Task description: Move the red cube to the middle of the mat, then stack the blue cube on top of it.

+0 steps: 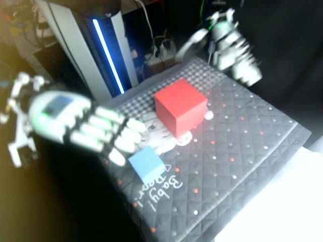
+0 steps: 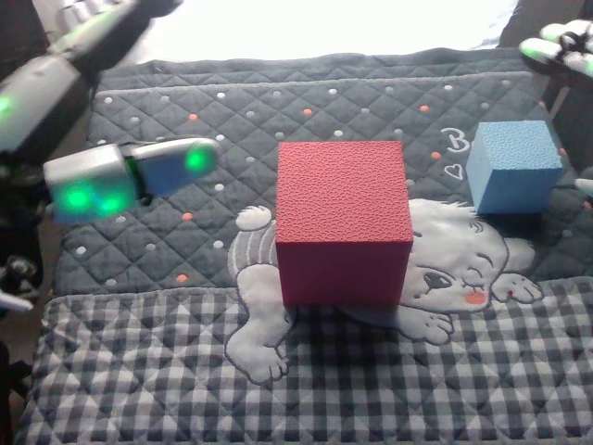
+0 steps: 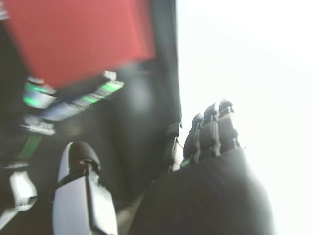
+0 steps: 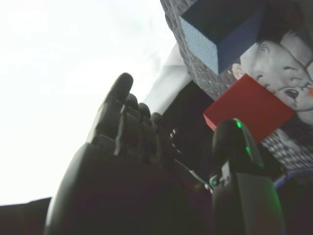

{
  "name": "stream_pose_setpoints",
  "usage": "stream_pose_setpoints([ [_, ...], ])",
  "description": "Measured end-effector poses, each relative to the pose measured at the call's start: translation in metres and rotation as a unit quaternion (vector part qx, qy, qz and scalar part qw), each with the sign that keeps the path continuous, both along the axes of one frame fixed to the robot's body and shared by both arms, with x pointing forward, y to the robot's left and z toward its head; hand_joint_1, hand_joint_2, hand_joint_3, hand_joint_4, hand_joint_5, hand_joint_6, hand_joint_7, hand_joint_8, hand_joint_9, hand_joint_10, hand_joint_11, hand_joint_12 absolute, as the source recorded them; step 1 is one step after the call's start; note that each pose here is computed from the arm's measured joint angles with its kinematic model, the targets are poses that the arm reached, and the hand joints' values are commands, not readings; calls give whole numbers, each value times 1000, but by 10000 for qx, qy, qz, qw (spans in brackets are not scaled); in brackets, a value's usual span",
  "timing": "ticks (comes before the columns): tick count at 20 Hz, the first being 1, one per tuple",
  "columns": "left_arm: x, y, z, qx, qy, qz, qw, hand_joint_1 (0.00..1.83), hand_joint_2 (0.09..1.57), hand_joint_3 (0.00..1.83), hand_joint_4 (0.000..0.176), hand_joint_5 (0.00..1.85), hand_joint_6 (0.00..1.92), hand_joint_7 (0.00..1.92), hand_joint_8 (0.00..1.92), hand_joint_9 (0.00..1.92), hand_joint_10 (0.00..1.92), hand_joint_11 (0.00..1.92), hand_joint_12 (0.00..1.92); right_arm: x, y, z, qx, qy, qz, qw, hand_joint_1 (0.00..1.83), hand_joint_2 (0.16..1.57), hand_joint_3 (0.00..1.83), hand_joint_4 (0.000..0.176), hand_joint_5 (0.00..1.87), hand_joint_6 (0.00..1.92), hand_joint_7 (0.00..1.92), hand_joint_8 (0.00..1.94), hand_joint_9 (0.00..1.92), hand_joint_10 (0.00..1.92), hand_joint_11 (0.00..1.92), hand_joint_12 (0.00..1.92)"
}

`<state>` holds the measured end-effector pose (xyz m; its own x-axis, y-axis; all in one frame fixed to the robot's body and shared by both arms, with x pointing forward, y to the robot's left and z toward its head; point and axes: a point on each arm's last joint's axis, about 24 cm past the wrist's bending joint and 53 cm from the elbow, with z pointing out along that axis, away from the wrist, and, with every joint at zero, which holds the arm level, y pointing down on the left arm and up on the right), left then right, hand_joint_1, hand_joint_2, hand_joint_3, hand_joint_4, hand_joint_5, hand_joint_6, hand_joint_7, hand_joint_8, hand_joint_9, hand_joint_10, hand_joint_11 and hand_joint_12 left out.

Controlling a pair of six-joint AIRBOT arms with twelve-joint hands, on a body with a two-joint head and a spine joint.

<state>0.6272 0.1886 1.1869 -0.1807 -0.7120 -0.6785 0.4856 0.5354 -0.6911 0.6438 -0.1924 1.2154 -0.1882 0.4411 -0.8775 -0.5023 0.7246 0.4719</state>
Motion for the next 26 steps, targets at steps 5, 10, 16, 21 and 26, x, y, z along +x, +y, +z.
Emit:
stream_pose_setpoints([
  [5,-14,24,-1,-253,-125,344,9990,472,1038,31,48,0,0,0,0,0,0,0,0,27,4,-25,195,535,-60,9984,1006,1165,4,0,0,0,64,1,0,387,0,299],
  [10,-21,59,6,-439,-290,897,9946,466,1021,10,83,0,0,0,0,0,0,0,0,49,25,-59,73,1052,-61,9944,1140,1208,7,0,117,23,409,166,133,951,0,1509],
  [16,-23,59,5,-408,-287,865,9950,550,1044,12,62,0,0,0,0,0,0,0,0,54,27,-31,10,875,-17,9962,1454,1268,0,0,1218,1921,1357,1941,1472,1921,1570,1921],
  [21,-24,61,3,-400,-274,879,9950,539,1037,4,84,0,0,0,0,0,0,8,3,34,43,25,209,237,356,9989,1479,1252,0,0,819,1921,1353,1941,1480,1921,1536,1921],
  [26,-24,66,0,-401,-229,967,9942,535,1045,4,68,0,0,0,0,0,0,0,0,-1,70,65,778,-309,1172,9896,1384,996,639,0,664,1921,1298,1941,1430,1921,1537,1921],
])
